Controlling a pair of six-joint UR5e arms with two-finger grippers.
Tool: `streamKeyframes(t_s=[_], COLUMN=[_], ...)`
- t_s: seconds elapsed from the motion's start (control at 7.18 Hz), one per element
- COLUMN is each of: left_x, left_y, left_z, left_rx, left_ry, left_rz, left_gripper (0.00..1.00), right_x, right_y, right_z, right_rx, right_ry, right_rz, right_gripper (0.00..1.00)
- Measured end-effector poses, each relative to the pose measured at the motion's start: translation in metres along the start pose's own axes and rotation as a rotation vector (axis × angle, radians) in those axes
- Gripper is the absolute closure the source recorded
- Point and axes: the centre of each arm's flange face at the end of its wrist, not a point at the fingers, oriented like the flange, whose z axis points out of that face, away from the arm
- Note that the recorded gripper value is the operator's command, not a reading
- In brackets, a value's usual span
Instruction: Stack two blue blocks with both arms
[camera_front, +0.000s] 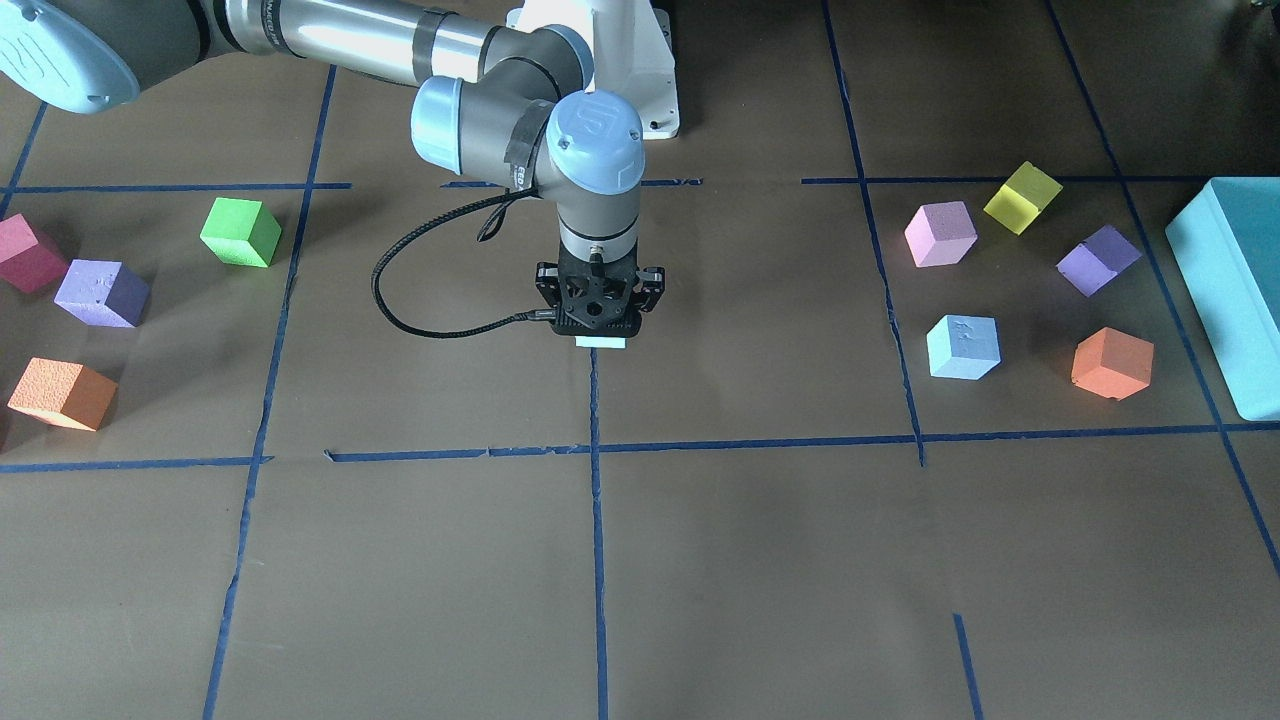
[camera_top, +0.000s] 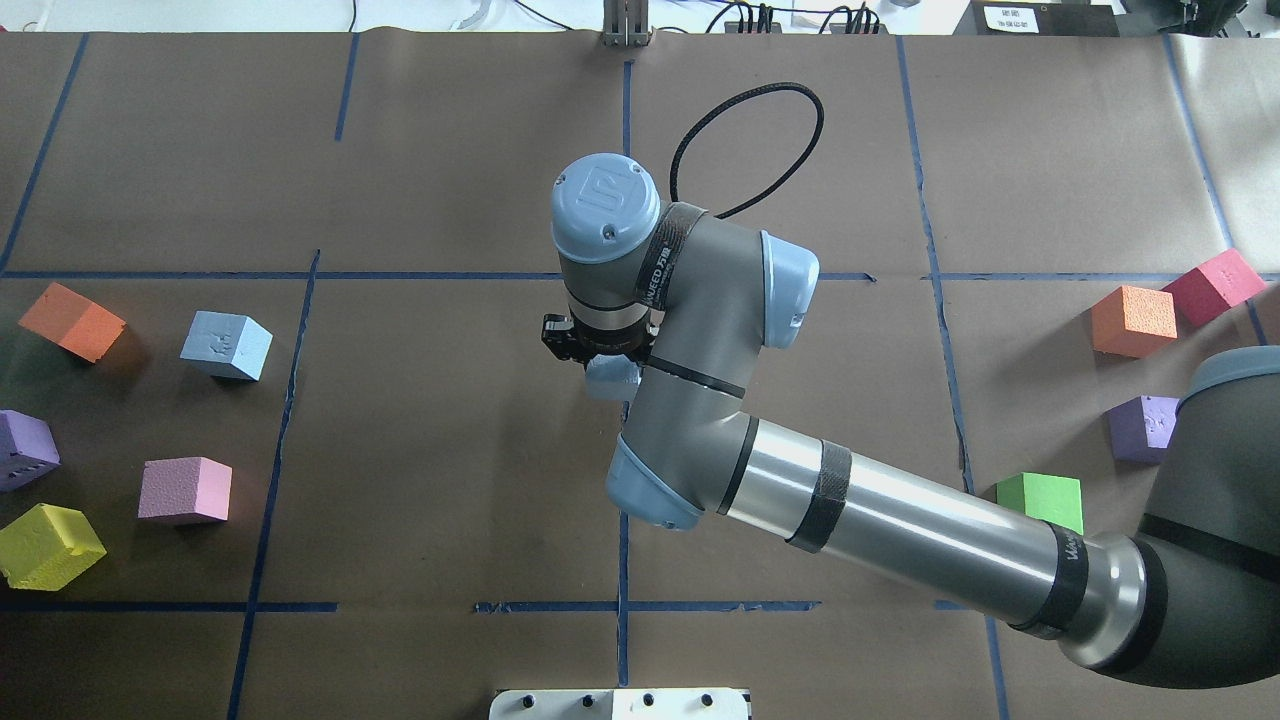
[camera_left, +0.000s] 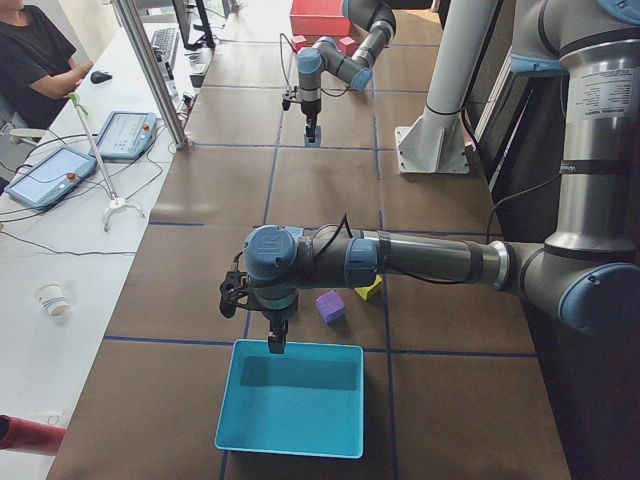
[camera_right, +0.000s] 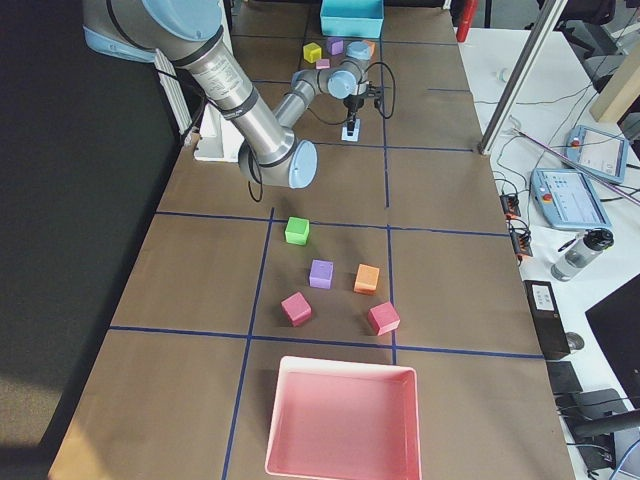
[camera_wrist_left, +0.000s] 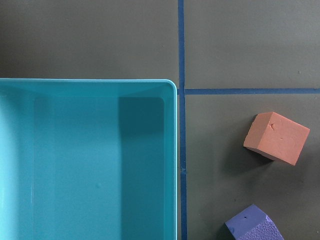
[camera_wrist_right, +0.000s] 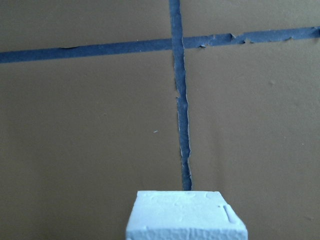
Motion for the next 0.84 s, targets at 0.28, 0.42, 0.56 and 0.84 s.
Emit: streamKeyframes(t_s=[0.28,0.42,0.56,0.84], left_x=[-0.001,-0.001,-0.002,-0.002], left_y=[0.002,0.003,0.004,0.004], left_z=[0.001,0.001,0.002,0.001], left_rx=[-0.002,-0.002,-0.003,-0.002], left_ry=[0.001,0.002,0.003,0.003], left_rz=[-0.002,-0.004,-0.005,-0.005], left_gripper=[0.00,0.00,0.00,0.00], right_x=[0.001,0.003,0.006,0.008], right_y=[0.006,0.006,0.006,0.005], right_z=[0.012,0.016,0.019,0.021], right_rx=[-0.011,-0.014,-0.014,-0.006], right_ry=[0.015,0.022,0.027,0.032], right_rz=[0.005,0.006,0.004,0.003], right_gripper=[0.64,0.16,0.01,0.00])
